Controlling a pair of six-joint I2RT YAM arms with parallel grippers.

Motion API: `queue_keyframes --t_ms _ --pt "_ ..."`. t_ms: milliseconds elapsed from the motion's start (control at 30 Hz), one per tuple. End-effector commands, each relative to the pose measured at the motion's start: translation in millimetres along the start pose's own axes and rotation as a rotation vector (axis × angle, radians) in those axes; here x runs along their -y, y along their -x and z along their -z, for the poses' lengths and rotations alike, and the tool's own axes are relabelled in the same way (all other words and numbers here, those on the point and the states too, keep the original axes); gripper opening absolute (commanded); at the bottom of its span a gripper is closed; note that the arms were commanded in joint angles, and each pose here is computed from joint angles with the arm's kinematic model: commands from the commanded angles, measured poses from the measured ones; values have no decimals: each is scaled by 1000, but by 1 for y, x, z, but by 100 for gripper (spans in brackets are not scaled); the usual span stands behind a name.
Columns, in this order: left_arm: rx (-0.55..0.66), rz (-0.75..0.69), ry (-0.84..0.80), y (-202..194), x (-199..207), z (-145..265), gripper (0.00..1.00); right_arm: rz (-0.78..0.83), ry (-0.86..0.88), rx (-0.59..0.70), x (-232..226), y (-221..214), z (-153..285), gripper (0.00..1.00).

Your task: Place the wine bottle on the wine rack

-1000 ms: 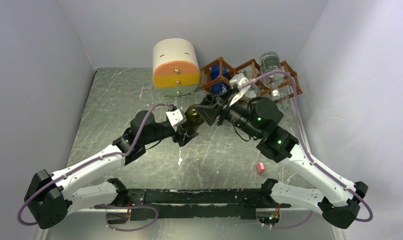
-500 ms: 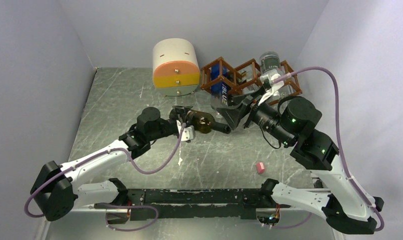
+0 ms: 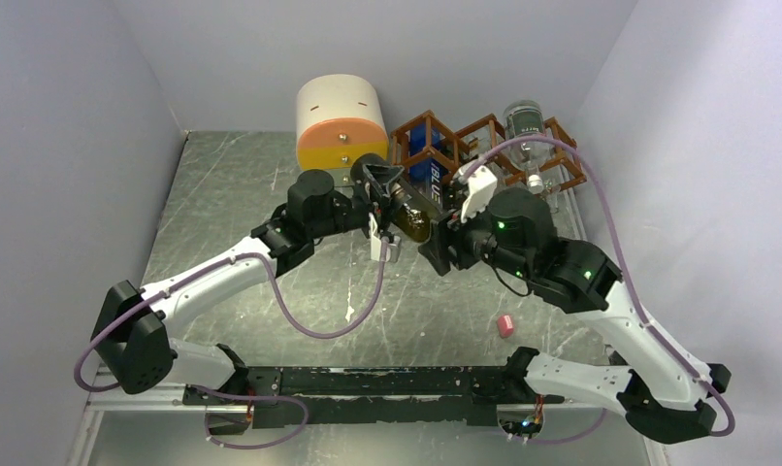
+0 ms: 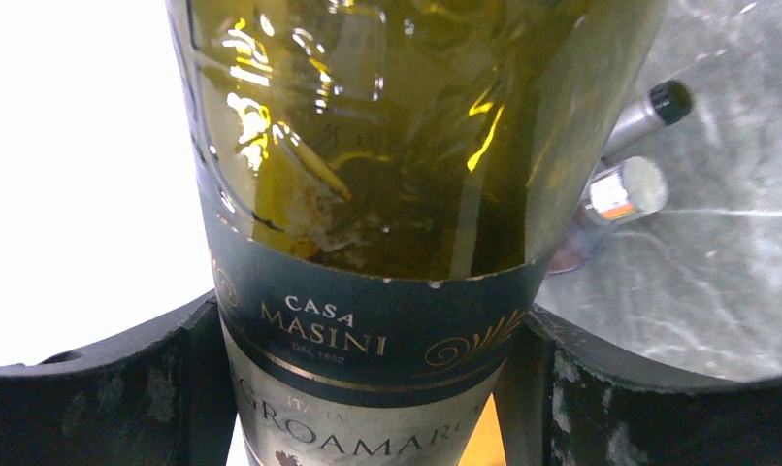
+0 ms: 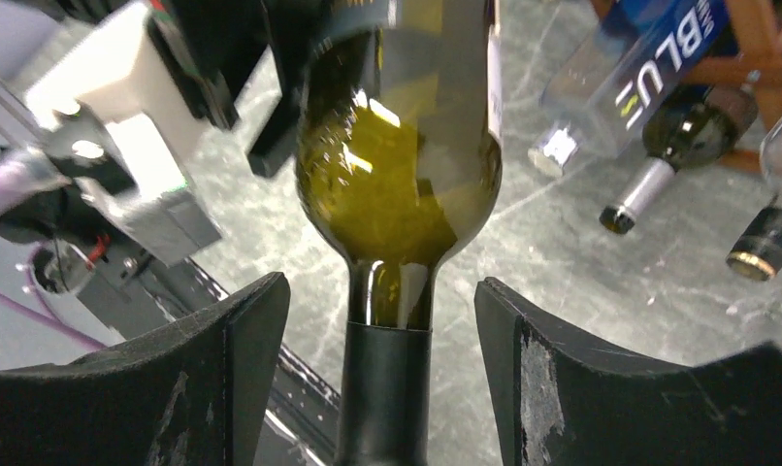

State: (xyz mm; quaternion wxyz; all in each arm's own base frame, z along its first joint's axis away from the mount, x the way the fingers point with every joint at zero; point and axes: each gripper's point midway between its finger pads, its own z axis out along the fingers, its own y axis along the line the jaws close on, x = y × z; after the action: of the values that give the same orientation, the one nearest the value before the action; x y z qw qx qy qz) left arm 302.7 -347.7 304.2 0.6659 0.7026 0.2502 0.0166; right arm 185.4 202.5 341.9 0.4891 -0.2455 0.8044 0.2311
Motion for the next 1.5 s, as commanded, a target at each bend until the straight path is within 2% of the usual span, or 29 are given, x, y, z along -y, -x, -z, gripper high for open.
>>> queue_keyframes --t_ms 0,133,333,700,767,833,933,1000,1067,1133,1200,1467 --pt "75 -240 83 29 -55 3 7 15 -6 -111 4 -35 -1 74" --pt "111 -258 58 37 -48 4 7 5 8 -102 3 -44 -3 73" --pt "91 -283 96 37 -51 5 7 -11 -6 -105 2 -40 -13 69" --pt "51 -298 178 32 -65 6 7 -31 -44 -108 3 -37 -38 48" --pt "41 -285 192 30 -68 6 7 -35 -52 -107 4 -37 -42 42" --pt "33 -259 203 29 -71 6 7 -35 -63 -110 5 -37 -46 31" --pt "23 -189 194 27 -73 6 8 -35 -95 -111 10 -37 -49 3" --pt "19 -159 193 26 -72 7 18 -42 -119 -90 14 -33 -49 0" --pt "16 -137 192 24 -68 8 45 -52 -137 -54 17 -26 -48 0" --pt "0 -113 174 19 -61 7 99 -59 -153 -17 20 -18 -46 0" --pt "-26 -90 131 12 -50 5 95 -73 -174 28 23 -7 -44 0" --pt "-68 -38 91 4 -30 12 95 -117 -337 176 51 28 -30 0"
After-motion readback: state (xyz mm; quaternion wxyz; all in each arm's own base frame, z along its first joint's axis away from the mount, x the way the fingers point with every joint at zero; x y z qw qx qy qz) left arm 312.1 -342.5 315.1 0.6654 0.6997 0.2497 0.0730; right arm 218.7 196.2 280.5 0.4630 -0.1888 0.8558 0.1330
